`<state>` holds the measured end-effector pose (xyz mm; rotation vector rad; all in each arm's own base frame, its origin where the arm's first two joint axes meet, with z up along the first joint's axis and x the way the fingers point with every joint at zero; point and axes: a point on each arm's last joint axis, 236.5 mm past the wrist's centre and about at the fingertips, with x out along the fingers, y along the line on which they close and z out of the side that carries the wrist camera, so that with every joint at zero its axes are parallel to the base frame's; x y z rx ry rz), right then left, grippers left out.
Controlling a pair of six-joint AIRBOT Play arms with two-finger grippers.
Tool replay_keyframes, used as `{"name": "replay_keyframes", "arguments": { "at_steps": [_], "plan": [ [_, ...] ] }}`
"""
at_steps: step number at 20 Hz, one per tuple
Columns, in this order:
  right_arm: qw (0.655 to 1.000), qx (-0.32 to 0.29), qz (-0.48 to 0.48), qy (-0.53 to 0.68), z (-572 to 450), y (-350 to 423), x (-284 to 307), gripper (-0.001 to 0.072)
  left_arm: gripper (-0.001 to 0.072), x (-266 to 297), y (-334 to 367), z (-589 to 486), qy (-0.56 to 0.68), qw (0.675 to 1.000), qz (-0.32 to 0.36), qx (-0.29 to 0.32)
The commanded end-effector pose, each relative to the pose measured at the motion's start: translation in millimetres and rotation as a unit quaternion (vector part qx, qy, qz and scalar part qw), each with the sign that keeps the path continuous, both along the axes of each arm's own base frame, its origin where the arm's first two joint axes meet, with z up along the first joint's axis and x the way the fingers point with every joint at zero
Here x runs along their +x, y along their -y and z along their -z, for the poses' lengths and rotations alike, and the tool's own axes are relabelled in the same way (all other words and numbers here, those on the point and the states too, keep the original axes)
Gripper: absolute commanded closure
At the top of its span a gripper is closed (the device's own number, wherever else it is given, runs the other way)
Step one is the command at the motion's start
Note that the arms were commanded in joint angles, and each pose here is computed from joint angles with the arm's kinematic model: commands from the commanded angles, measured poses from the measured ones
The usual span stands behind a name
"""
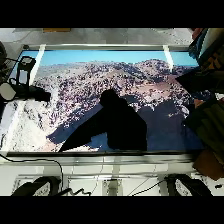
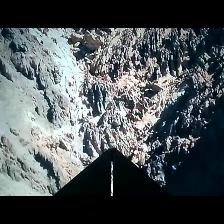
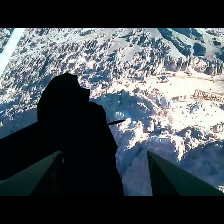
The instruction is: Fold the clothes and pants, and hang the long-sleeved shirts on hangers.
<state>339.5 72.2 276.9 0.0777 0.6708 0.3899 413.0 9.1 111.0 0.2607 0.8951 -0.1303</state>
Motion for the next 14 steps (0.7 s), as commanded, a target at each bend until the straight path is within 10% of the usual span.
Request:
{"name": "replay_keyframes", "arguments": {
  "at_steps": [1, 14],
  "plan": [
    [1.0, 0.0, -0.001, 0.001, -1, 0, 0, 0.0101, 0.0693, -2, 2, 2, -0.007, 1.0, 0.001, -0.004],
    [1.0, 0.0, -0.001, 0.001, 0, 0, 0, 0.0101, 0.0692, -125, 4, 85, -0.146, 0.982, -0.092, -0.08]
  ]
}}
